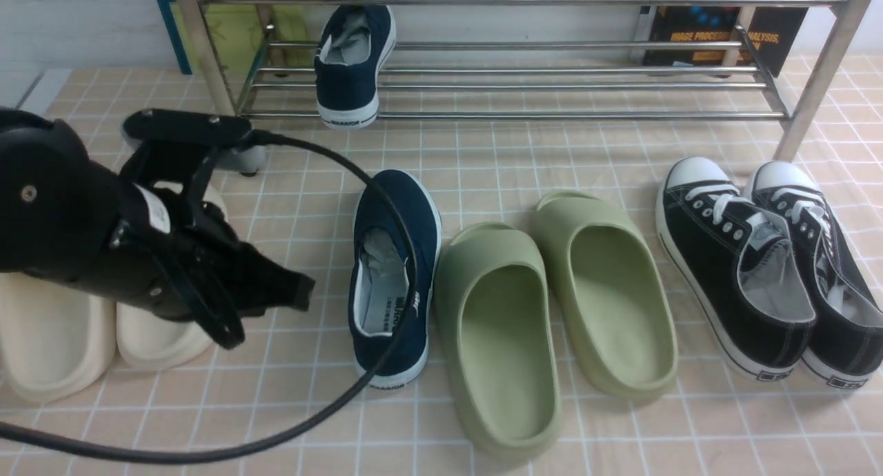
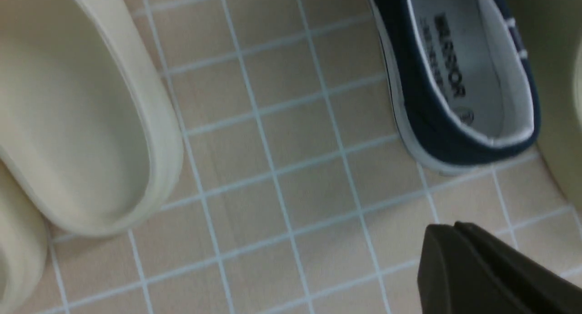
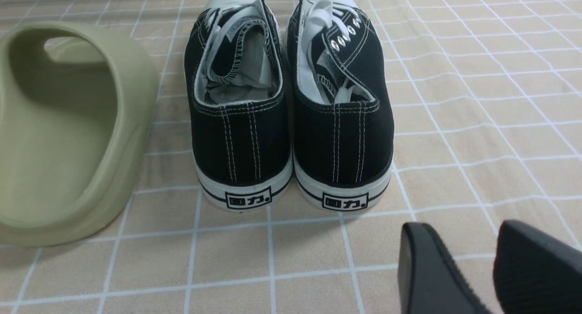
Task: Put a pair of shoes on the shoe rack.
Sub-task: Use the left arm to grab the shoe closest to it
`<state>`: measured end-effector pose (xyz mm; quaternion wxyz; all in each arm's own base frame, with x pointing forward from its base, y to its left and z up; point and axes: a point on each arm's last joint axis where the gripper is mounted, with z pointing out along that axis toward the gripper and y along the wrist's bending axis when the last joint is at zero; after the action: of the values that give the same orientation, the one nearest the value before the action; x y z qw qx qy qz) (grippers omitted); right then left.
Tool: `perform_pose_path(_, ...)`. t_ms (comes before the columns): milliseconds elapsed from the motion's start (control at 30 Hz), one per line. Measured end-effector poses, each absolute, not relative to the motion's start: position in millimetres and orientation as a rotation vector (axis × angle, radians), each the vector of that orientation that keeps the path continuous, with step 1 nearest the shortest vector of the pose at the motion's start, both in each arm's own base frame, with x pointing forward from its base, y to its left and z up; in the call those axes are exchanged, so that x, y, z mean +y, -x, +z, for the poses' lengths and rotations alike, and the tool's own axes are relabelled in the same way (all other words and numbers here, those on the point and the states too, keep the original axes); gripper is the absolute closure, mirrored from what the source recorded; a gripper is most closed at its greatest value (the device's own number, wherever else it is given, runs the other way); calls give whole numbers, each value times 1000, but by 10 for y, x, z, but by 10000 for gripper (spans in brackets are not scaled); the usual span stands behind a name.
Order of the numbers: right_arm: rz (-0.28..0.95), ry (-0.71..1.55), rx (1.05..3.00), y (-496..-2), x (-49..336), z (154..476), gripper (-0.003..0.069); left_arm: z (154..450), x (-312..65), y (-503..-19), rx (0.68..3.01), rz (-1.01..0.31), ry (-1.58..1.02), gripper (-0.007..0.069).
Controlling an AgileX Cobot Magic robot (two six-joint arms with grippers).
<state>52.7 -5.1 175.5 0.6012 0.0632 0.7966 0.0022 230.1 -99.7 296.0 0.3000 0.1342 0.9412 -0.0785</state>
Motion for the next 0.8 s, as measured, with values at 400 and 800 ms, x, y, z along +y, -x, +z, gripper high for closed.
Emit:
perform_pose_path(400, 5, -146, 1846, -527, -51, 1755, 420, 2347, -1202, -2752, 2604, -242, -170, 237)
perform_pose_path(800, 5, -146, 1846, -527, -51, 1755, 420, 1975, -1373, -3030, 2594, -367, -2, 111)
